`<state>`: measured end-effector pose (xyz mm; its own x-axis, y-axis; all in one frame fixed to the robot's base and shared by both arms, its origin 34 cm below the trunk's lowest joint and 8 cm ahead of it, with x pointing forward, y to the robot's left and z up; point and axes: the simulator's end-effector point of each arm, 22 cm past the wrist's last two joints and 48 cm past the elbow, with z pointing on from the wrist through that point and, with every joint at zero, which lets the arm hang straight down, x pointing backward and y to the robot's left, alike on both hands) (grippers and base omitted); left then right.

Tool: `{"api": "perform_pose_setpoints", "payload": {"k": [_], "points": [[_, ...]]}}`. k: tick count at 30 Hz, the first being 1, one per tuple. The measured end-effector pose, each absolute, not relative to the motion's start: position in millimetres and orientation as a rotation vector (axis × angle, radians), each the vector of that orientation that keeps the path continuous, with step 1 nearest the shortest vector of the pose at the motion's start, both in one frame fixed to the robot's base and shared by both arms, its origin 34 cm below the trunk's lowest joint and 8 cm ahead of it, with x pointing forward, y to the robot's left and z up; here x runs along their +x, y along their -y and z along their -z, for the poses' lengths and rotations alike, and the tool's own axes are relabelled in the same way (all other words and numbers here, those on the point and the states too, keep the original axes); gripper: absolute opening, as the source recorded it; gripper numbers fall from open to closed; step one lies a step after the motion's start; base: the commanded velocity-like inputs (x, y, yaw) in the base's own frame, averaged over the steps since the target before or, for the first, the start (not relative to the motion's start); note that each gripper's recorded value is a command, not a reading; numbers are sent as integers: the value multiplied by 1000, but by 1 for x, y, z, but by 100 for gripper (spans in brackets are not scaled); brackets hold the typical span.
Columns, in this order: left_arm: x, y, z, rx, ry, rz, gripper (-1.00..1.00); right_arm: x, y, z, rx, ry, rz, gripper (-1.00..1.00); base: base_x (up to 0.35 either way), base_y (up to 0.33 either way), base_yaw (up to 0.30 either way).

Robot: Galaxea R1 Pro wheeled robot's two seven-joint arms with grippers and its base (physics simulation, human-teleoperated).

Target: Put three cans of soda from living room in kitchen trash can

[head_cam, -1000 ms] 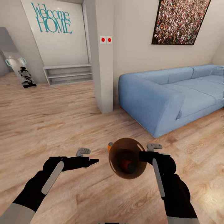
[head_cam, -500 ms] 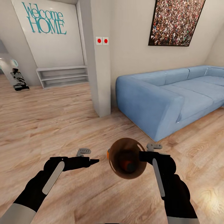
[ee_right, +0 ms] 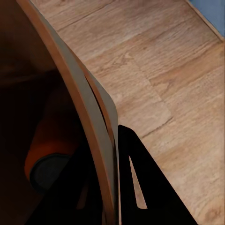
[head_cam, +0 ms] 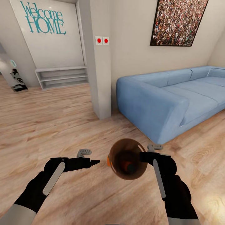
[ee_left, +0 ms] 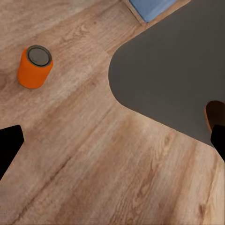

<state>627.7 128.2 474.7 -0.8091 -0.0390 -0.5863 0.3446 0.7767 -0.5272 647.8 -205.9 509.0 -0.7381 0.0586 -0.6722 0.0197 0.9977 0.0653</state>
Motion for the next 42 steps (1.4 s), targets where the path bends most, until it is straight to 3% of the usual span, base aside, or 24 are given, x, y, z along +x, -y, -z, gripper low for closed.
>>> {"api": "perform_pose_setpoints", "payload": {"k": [16,33,42], "points": [[628,-128,-475,229,-2377,859,100,648,204,-509,55,-2400,-78,-100,329,0,-14],[628,-131,-480,233,-2371,853,100,648,206,-514,53,-2391,-68,-100,33,0,-202],[628,-131,-480,232,-2371,854,100,648,204,-515,51,-2390,-77,-100,255,110,-20]]}}
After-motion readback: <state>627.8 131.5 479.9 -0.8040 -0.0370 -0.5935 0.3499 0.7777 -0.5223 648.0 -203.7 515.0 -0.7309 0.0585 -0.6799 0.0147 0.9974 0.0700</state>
